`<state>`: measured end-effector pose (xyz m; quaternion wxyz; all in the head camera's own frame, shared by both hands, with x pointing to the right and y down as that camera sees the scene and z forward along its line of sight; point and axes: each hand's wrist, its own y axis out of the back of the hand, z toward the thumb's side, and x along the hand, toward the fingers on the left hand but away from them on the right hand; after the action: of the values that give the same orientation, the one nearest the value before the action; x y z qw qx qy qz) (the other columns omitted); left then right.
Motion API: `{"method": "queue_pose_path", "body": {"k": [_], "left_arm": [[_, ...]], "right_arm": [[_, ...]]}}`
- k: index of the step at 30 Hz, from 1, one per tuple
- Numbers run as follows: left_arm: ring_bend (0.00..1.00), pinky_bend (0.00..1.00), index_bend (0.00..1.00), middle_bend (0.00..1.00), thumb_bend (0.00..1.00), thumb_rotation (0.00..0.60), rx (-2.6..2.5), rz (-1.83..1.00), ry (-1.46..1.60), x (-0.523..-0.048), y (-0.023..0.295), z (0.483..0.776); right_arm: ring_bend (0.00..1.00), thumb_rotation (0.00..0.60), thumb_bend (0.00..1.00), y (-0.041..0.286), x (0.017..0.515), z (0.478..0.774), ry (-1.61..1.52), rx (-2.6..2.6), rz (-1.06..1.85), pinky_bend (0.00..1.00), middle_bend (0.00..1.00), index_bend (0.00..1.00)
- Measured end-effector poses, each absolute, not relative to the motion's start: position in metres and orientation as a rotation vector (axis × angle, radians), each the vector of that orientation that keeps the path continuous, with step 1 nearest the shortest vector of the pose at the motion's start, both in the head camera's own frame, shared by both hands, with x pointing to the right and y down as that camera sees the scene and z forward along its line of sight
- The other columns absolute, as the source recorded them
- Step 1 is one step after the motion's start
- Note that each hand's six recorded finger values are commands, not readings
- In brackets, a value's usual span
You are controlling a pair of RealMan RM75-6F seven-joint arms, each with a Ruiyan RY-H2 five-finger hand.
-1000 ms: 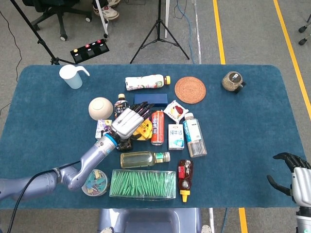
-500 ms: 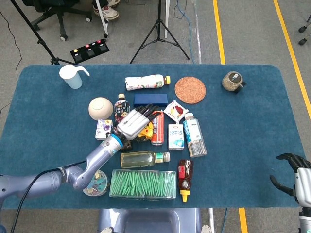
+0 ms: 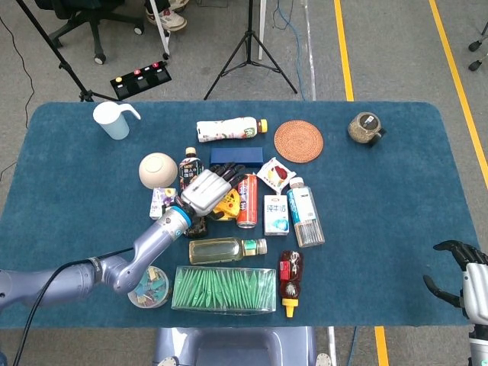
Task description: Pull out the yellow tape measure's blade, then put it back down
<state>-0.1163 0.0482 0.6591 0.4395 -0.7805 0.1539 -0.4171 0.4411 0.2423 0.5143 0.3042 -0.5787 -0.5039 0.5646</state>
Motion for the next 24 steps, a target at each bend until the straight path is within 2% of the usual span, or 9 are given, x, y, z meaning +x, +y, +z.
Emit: {"method": "queue_pose_path", "body": {"k": [13, 20, 24], "left_arm": [[0.19, 0.28, 0.31, 0.21, 0.20, 0.600, -1.954, -1.061, 0.388, -0.1117, 0.0436, 0.6659], [0.30, 0.45, 0.41, 0.29, 0.22, 0.600, -1.971, -1.083, 0.401, -0.1127, 0.0420, 0.6695], [0.36, 0.50, 0.47, 0.33, 0.23, 0.600, -1.973, -1.081, 0.433, -0.1125, 0.0382, 0.6675]], "right_arm": [[0.28, 0.600, 0.23, 0.2449, 0.4444, 0.5135, -1.344, -1.517, 1.512, 0.28, 0.33, 0.34], [0.28, 0.600, 0.23, 0.2448, 0.4433, 0.5141, -1.340, -1.519, 1.510, 0.28, 0.33, 0.33], [0.28, 0.600, 0.23, 0.2442, 0.4422, 0.5134, -1.338, -1.517, 1.507, 0.28, 0.33, 0.33]]}}
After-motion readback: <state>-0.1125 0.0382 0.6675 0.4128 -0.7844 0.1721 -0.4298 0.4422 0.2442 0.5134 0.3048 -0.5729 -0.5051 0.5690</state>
